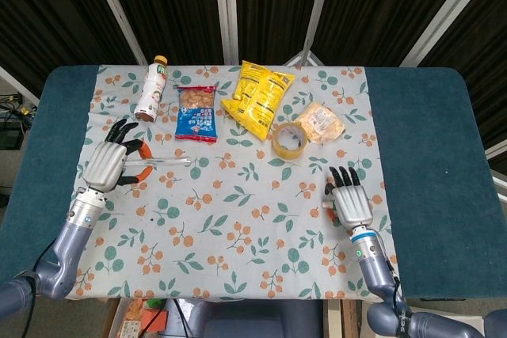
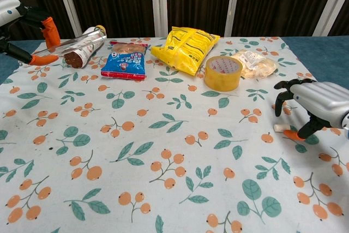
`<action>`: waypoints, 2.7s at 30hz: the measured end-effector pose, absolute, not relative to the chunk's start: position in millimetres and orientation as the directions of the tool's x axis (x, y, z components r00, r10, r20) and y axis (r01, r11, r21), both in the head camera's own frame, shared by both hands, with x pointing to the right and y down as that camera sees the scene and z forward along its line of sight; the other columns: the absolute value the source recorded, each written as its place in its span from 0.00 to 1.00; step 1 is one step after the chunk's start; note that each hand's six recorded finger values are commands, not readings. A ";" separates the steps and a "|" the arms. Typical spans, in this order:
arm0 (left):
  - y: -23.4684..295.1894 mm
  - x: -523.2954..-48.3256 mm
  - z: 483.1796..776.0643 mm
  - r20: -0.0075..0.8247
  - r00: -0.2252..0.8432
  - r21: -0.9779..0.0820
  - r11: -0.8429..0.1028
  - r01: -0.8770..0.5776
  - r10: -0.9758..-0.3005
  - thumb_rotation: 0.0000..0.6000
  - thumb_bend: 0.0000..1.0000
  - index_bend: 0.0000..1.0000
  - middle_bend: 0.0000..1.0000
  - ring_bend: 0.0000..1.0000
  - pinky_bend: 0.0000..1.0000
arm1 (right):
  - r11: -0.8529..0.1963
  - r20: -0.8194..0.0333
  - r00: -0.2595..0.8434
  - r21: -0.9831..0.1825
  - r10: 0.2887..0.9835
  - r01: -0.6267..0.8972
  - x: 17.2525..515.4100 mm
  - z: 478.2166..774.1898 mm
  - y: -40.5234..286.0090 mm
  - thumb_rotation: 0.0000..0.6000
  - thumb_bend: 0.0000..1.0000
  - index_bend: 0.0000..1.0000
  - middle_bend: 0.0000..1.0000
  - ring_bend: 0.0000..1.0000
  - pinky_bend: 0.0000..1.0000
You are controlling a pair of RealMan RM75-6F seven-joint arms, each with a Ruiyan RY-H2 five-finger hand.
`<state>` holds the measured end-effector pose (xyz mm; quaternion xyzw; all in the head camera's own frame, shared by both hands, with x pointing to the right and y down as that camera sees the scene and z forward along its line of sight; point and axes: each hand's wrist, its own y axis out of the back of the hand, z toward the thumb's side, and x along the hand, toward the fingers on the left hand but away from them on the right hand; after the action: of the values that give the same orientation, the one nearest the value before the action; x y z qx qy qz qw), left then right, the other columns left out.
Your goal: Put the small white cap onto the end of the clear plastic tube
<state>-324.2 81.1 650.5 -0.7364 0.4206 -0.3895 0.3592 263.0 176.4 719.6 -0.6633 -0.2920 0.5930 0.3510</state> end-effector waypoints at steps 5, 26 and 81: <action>78.3 -325.2 649.1 0.267 0.340 -0.858 -0.383 -0.342 -0.902 1.00 0.53 0.74 0.55 0.12 0.00 | -0.585 -0.583 0.125 -0.811 0.803 -0.026 263.9 721.3 178.5 1.00 0.35 0.48 0.13 0.00 0.00; 79.1 -326.7 652.5 0.274 0.347 -0.858 -0.391 -0.334 -0.897 1.00 0.53 0.75 0.55 0.12 0.00 | -0.584 -0.583 0.110 -0.811 0.805 -0.030 268.4 725.7 179.8 1.00 0.35 0.56 0.15 0.00 0.00; 57.5 -197.5 678.0 0.302 0.302 -0.736 -0.423 -0.529 -0.904 1.00 0.54 0.75 0.55 0.12 0.01 | 0.068 -0.028 0.465 -0.980 0.885 -0.189 196.3 609.1 30.4 1.00 0.35 0.65 0.20 0.04 0.00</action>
<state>-197.5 57.5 678.0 -0.7634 0.4694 -0.3587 0.2613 196.3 30.4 609.1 -0.5471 -0.3179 0.4080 0.6581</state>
